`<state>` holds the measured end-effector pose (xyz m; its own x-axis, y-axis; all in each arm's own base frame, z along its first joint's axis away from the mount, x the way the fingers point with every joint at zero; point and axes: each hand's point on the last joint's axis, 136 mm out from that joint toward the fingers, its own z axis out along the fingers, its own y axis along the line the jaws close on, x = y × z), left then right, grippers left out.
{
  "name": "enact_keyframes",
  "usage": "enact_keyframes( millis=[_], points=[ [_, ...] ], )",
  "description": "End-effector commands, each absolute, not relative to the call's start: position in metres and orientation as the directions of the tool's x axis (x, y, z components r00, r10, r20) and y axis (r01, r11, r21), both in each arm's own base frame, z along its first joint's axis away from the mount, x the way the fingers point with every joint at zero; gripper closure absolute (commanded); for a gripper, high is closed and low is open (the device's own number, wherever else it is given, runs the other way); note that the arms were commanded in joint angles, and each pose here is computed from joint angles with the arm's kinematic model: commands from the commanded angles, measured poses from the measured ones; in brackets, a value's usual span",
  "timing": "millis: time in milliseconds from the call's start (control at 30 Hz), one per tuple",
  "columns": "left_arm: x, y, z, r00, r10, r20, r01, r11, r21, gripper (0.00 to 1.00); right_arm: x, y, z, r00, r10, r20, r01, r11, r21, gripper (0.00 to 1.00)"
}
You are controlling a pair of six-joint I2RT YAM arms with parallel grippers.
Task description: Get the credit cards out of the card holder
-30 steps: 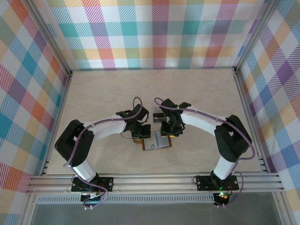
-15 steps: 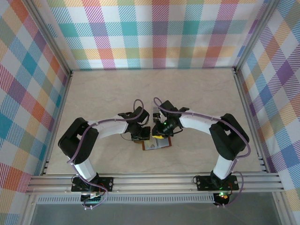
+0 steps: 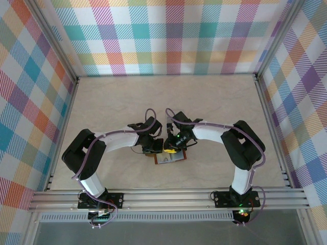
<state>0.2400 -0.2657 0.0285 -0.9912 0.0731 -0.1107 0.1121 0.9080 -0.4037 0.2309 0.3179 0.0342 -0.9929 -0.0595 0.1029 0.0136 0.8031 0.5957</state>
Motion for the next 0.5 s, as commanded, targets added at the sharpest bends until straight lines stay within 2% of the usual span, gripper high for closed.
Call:
enact_keyframes(
  millis=[0,467],
  points=[
    [0.229,-0.257,0.023,-0.991,0.097,-0.089,0.123,0.926,-0.357,1.00,0.229,0.313,0.025,-0.991,-0.064,0.114,0.012,0.824,0.567,0.78],
    [0.229,-0.254,0.027,-0.991,0.093,-0.096,0.121,0.929,-0.349,0.96,0.232,0.290,0.021,-0.996,-0.059,0.070,-0.021,0.893,0.450,0.78]
  ],
)
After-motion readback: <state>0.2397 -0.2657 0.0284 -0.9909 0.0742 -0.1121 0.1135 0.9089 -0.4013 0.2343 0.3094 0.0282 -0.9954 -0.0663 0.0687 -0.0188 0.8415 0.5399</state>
